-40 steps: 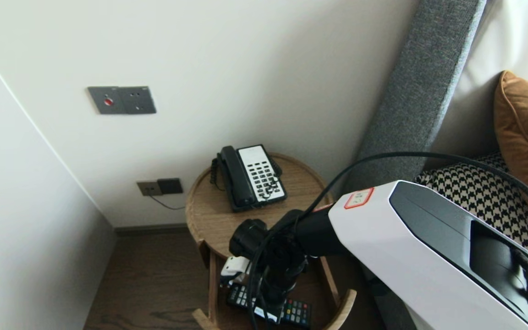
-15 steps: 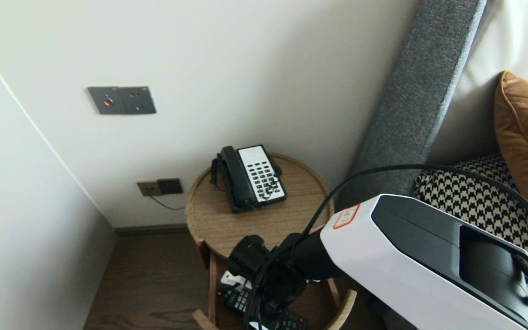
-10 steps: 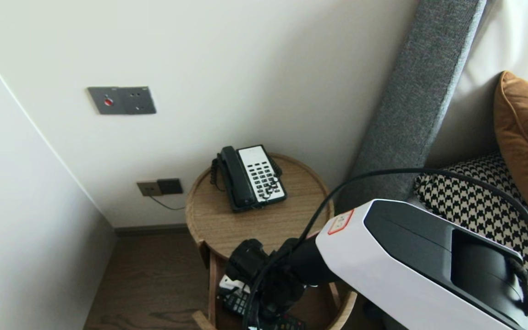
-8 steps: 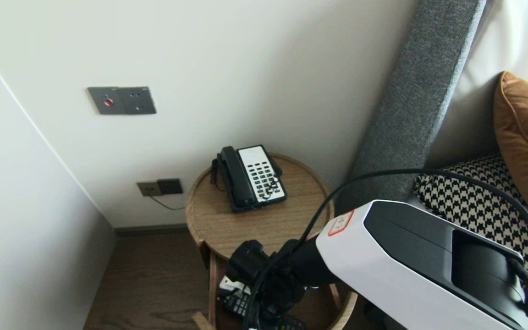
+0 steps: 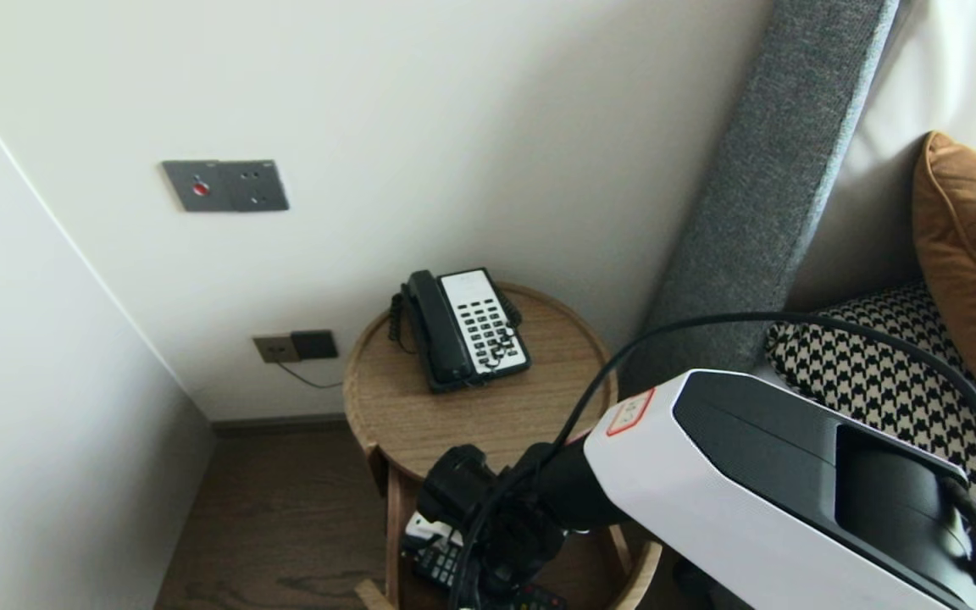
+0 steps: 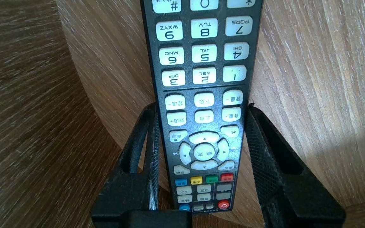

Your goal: Put the remote controls on the table in the drawer one by one

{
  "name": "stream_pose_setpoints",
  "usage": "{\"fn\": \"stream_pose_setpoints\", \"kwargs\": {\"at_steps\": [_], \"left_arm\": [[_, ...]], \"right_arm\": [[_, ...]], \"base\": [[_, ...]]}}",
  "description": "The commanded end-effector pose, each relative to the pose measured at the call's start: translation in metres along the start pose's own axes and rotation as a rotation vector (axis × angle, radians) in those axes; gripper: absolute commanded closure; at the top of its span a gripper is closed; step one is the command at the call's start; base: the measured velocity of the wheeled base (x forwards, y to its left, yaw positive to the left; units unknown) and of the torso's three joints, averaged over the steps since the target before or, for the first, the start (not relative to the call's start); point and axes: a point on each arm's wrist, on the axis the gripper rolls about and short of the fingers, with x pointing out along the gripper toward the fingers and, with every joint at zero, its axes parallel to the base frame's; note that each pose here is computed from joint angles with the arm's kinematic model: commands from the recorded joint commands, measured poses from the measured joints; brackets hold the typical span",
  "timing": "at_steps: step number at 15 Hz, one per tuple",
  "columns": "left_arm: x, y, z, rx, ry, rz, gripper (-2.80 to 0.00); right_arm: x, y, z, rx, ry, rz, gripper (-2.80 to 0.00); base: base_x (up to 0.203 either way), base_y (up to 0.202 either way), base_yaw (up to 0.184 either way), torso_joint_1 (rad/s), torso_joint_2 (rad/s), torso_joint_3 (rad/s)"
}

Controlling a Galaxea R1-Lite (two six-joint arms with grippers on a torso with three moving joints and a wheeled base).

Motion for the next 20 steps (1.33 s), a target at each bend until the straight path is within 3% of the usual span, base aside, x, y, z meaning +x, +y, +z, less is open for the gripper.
{"fn": "stream_pose_setpoints", "kwargs": {"at_steps": [1, 12, 13, 20], "left_arm": [[0.0, 0.0, 0.0, 0.0, -0.004, 0.001, 0.0], [0.0, 0.0, 0.0, 0.0, -0.004, 0.001, 0.0], [0.0, 0.0, 0.0, 0.0, -0.004, 0.001, 0.0], [0.0, 0.0, 0.0, 0.0, -0.004, 0.001, 0.0]], "right_arm": [[-0.001, 0.0, 0.0, -0.003, 0.006, -0.013, 0.0], [-0.003, 0.0, -0.001, -0.006, 0.015, -0.037, 0.0], [-0.003, 0.0, -0.001, -0.007, 0.016, -0.037, -2.8], [-0.015, 0.0, -0.002, -0.007, 0.001, -0.038, -2.8]], "base": [[0.0, 0.0, 0.0, 0.0, 0.0, 0.0], [0.0, 0.0, 0.0, 0.0, 0.0, 0.0], [0.0, 0.0, 0.0, 0.0, 0.0, 0.0], [0.0, 0.0, 0.0, 0.0, 0.0, 0.0]]}}
